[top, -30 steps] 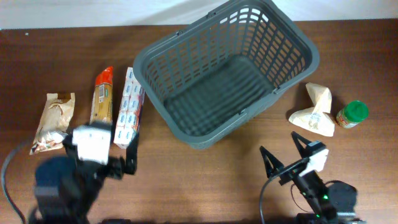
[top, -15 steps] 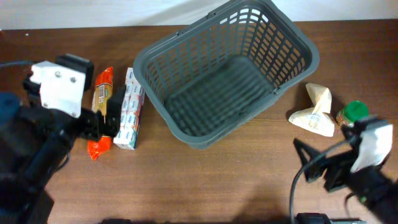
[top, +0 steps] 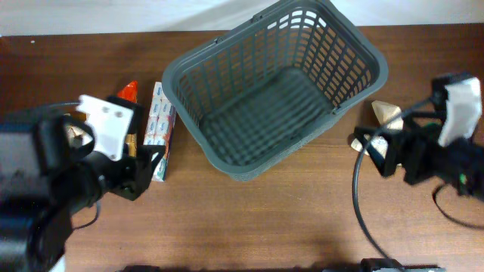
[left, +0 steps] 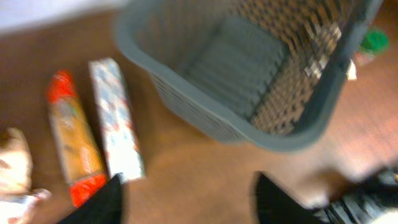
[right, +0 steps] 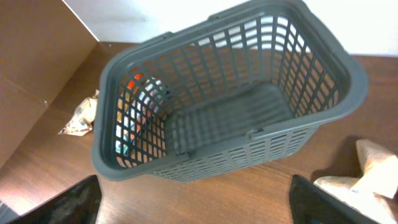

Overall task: Pack container
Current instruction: 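Move both grippers to the rim of the gray basket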

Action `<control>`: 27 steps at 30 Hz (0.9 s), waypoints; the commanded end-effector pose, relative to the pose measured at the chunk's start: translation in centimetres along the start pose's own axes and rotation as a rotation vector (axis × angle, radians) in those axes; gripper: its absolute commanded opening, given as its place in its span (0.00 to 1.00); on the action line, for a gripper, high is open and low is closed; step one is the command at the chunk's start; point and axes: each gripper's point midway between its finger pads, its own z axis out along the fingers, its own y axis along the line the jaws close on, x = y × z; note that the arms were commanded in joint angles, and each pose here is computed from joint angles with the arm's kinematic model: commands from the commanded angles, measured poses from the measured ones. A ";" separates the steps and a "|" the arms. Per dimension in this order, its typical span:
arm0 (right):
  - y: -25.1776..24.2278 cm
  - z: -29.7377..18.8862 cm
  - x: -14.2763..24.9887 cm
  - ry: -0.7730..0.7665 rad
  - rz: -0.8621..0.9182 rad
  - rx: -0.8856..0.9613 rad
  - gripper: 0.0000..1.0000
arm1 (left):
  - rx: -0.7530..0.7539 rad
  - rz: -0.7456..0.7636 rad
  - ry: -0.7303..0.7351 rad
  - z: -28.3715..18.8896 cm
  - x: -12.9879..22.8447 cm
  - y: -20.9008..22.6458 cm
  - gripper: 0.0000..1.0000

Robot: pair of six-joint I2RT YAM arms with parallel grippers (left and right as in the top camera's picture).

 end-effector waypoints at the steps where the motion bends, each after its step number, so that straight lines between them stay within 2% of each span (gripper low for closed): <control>1: -1.6 3.3 -0.4 0.080 0.049 -0.017 0.79 | 0.143 0.016 0.052 0.7 0.6 -3.0 0.31; 2: -2.2 4.3 -0.5 0.104 0.063 -0.018 0.73 | 0.168 0.034 0.061 0.7 0.8 -3.7 0.26; 4: -3.6 6.7 -0.6 0.157 0.111 -0.014 0.54 | 0.218 0.086 0.072 0.6 1.1 -5.4 0.18; 5: -4.7 8.5 -0.7 0.197 0.136 -0.014 0.34 | 0.273 0.151 0.077 0.0 1.7 -7.3 0.04; 8: -6.5 11.0 -1.0 0.238 0.157 0.007 0.15 | 0.286 0.212 0.109 -0.7 2.9 -8.9 0.02; 11: -8.9 13.7 -1.4 0.257 0.186 0.058 0.04 | 0.258 0.255 0.187 -0.7 4.8 -10.0 0.02; 16: -11.1 15.6 -2.1 0.240 0.183 0.117 0.04 | 0.321 0.378 0.206 0.7 4.7 -13.8 0.02; 19: -11.5 16.1 -1.9 0.253 0.188 0.125 0.04 | 0.318 0.437 0.267 2.9 5.1 -16.0 0.02; 27: -11.6 16.3 -1.7 0.262 0.193 0.126 0.04 | 0.197 0.556 0.480 9.6 7.5 -18.0 0.02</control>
